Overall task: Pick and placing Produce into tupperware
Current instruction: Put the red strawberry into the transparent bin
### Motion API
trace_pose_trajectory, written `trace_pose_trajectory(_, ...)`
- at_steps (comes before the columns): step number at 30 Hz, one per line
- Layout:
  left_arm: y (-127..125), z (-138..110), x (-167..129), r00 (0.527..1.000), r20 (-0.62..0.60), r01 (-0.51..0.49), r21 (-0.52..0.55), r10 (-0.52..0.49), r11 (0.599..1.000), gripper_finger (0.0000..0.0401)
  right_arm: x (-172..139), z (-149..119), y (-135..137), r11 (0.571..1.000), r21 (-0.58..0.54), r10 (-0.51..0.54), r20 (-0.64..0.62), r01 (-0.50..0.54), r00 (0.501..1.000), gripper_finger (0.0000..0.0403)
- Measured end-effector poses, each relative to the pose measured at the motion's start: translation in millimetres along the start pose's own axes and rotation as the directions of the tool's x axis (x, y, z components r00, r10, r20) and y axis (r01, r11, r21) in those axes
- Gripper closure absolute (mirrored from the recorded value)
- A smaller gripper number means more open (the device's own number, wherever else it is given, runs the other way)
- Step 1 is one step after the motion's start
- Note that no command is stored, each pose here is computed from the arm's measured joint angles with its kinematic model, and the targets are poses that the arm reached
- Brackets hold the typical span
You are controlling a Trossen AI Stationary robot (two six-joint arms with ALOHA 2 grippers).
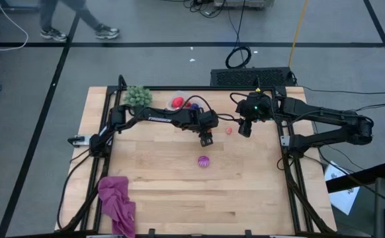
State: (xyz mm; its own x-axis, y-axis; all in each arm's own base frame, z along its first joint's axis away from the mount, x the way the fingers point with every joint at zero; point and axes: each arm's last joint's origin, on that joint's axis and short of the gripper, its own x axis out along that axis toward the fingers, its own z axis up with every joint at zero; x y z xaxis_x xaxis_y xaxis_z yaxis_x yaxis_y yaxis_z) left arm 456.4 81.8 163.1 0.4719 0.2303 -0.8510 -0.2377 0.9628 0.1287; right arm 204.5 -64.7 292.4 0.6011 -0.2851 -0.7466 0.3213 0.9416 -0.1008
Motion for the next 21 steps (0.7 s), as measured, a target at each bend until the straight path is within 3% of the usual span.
trace_pose_trajectory(21,-3,-8,26,1.0,-0.015,0.015,-0.008,-0.015,1.0,0.015,0,-1,0,1.0,0.0,0.002,-0.014,-0.002,1.0,0.0222)
